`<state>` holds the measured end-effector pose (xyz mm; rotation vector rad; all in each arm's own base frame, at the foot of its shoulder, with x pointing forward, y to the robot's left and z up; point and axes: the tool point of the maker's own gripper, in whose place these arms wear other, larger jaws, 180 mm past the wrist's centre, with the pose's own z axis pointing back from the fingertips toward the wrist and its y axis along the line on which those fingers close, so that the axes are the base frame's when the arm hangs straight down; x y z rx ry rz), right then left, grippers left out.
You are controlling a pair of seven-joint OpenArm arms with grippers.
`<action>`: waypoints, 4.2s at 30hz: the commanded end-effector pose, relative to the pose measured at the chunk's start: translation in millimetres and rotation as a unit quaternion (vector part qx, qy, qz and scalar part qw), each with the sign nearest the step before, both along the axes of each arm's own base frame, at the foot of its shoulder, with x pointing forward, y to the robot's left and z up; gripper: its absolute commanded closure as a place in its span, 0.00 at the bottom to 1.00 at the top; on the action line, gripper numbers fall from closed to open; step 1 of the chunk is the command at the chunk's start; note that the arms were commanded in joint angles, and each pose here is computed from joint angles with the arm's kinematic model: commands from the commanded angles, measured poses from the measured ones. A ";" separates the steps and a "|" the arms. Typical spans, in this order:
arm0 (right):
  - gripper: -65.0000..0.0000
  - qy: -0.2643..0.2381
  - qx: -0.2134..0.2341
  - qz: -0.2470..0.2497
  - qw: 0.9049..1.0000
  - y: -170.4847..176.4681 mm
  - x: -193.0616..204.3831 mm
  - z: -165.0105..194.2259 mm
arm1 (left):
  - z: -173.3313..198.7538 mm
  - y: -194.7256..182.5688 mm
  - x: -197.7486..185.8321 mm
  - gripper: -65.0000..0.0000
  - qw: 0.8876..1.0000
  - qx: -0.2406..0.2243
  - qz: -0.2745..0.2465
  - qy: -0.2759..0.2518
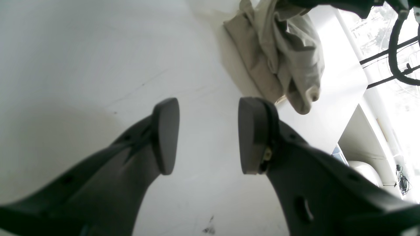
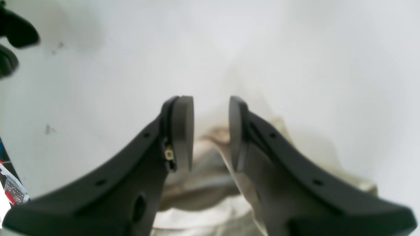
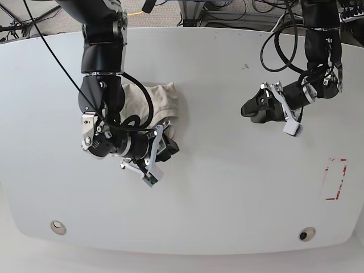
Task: Fold the T-shirt properly
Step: 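Press the bundle with the right gripper and reposition the left gripper over it, then lower the left gripper onto the bundle's collar and grasp it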
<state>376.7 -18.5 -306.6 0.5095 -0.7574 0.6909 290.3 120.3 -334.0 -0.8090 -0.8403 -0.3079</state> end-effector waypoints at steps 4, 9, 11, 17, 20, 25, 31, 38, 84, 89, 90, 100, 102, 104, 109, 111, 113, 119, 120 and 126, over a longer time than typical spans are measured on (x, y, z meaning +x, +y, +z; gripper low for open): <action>0.73 -0.054 0.002 0.003 0.999 -2.5 3.0 29.8 | 15.2 1.2 6.6 0.59 1.000 -0.010 0.002 -0.026; 0.73 -0.065 -0.032 -0.005 0.997 -29.1 -4.3 27.6 | 14.4 0.6 7.5 0.59 1.000 -0.011 0.002 -0.025; 0.73 -0.064 -0.055 -0.007 0.996 -43.9 -16.4 20.4 | 13.8 -4.9 6.9 0.59 1.000 -0.019 0.002 -0.024; 0.73 -0.045 -0.086 -0.033 0.995 -81.6 -32.2 2.8 | 13.2 -8.5 6.3 0.59 0.999 -0.025 0.002 -0.022; 0.73 -0.029 -0.085 -0.048 0.995 -92.5 -35.3 -6.1 | 10.0 -22.5 2.0 0.59 0.999 -0.022 -0.019 -0.017; 0.73 -0.021 -0.098 -0.085 0.991 -127.6 -39.5 -8.6 | 21.9 -69.1 -10.1 0.59 0.993 0.019 -0.104 -0.054; 0.73 -0.039 -0.104 -0.132 0.985 -161.8 -20.6 7.3 | 33.0 -139.2 -29.9 0.59 0.966 0.074 -0.219 -0.114; 0.73 -0.028 -0.112 -0.167 0.979 -196.4 3.7 -3.3 | 19.6 -203.4 -45.0 0.60 0.945 0.111 -0.275 -0.138; 0.73 0.061 -0.093 -0.139 0.984 -83.5 -112.3 -85.0 | -48.4 -70.8 119.8 0.59 0.937 0.287 -0.169 -0.106; 0.73 0.046 -0.087 -0.085 0.992 -46.7 -113.6 -77.4 | -12.6 -47.6 129.2 0.59 0.919 0.326 -0.163 -0.150; 0.73 0.043 -0.086 -0.076 0.992 -41.0 -113.3 -76.0 | 1.0 -48.2 132.2 0.59 0.916 0.329 -0.158 -0.166; 0.73 0.020 -0.148 -0.135 0.980 -107.3 -106.8 -53.5 | 73.8 -80.1 94.5 0.58 0.926 0.277 -0.046 -0.252; 0.73 0.016 -0.161 -0.149 0.976 -122.7 -106.4 -49.1 | 73.3 -94.1 83.2 0.53 0.931 0.267 -0.026 -0.249; 0.73 0.013 -0.177 -0.163 0.970 -142.4 -105.5 -46.5 | 65.8 -110.0 75.9 0.44 0.936 0.259 -0.013 -0.239; 0.73 0.009 -0.206 -0.173 0.963 -168.9 -105.9 -42.6 | 56.0 -153.7 53.6 0.35 0.947 0.207 0.019 -0.245; 0.73 0.009 -0.213 -0.188 0.959 -183.0 -106.4 -40.7 | 42.6 -169.7 49.2 0.32 0.950 0.197 0.026 -0.241; 0.73 0.009 -0.214 -0.199 0.956 -190.1 -106.9 -39.4 | 32.0 -177.7 49.8 0.31 0.951 0.196 0.031 -0.236; 0.73 0.007 -0.217 -0.221 0.951 -204.3 -106.4 -35.2 | -28.5 -181.6 50.8 0.31 0.960 0.201 0.050 -0.188; 0.73 0.009 -0.217 -0.222 0.951 -204.7 -107.9 -35.9 | -38.8 -181.1 48.9 0.31 0.961 0.202 0.049 -0.180; 0.73 0.008 -0.218 -0.228 0.949 -209.4 -107.9 -34.5 | -103.5 -142.7 49.8 0.31 0.961 0.242 0.059 -0.117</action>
